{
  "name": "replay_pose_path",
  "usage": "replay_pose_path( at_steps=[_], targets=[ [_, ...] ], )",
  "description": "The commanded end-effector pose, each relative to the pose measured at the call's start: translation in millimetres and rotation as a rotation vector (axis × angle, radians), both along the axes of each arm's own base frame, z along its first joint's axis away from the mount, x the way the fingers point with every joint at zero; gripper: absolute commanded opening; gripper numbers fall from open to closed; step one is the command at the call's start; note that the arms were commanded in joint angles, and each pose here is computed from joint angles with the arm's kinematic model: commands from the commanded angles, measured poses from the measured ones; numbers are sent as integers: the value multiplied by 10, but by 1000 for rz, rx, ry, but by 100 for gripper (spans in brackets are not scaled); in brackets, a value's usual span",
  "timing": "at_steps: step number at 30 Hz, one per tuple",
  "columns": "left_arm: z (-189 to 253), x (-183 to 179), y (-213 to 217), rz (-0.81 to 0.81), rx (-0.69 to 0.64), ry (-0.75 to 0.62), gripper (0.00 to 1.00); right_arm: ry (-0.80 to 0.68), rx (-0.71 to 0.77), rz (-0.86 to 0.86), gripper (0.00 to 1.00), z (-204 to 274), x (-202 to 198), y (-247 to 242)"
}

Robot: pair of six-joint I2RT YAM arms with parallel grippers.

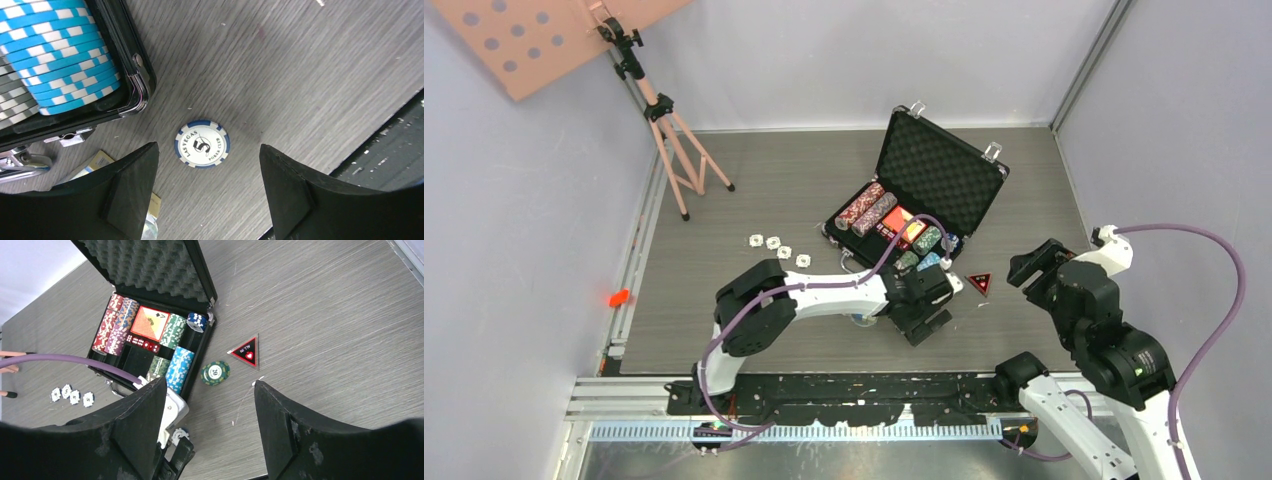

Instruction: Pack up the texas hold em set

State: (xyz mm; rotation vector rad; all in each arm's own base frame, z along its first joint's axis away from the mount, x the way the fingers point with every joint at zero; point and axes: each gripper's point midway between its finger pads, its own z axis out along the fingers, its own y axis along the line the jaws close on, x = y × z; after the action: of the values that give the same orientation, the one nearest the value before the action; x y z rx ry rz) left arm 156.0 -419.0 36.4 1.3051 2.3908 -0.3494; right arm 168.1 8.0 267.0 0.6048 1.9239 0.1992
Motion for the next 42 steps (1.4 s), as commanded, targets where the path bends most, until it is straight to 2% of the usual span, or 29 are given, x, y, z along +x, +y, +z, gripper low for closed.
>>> replay_pose_path(
  at_steps=[1, 3, 8, 13, 18, 23, 29, 32, 33, 34, 36, 38, 40, 42],
  targets=[
    [-31, 49, -17, 18, 20, -6, 76, 6, -2, -27, 71, 2, 35, -21],
    [-62, 62, 10, 32, 33, 7, 74, 10, 1, -23, 71, -16, 38, -8],
    [-137, 17, 86, 27, 66, 41, 60, -1, 0, -29, 71, 1, 29, -27],
    [-198, -53, 102, 9, 85, 80, 39, 8, 0, -21, 71, -11, 42, -6],
    [-140, -61, 73, -29, 49, 72, 34, 60, 6, 19, 70, -118, 84, 103],
    [53, 19, 89, -49, -30, 56, 26, 193, 86, 80, 64, -436, 61, 348],
    [426, 151, 140, -44, -171, 33, 25, 246, 181, 151, 62, -687, 27, 583],
    [576, 172, 165, -57, -229, 13, 25, 328, 215, 215, 60, -839, 13, 760],
    [605, 179, 172, -61, -244, 5, 26, 356, 221, 229, 59, -893, 14, 804],
    [611, 186, 181, -58, -251, 0, 34, 367, 219, 230, 59, -917, 15, 811],
    [600, 180, 185, -44, -234, 15, 56, 377, 209, 229, 58, -933, 29, 809],
    [555, 154, 191, -36, -188, 35, 74, 362, 202, 226, 58, -890, 46, 794],
    [492, 111, 170, -47, -139, 19, 80, 338, 195, 216, 58, -824, 69, 766],
    [432, 60, 141, -67, -92, -3, 81, 322, 186, 202, 58, -776, 74, 728]
  ],
)
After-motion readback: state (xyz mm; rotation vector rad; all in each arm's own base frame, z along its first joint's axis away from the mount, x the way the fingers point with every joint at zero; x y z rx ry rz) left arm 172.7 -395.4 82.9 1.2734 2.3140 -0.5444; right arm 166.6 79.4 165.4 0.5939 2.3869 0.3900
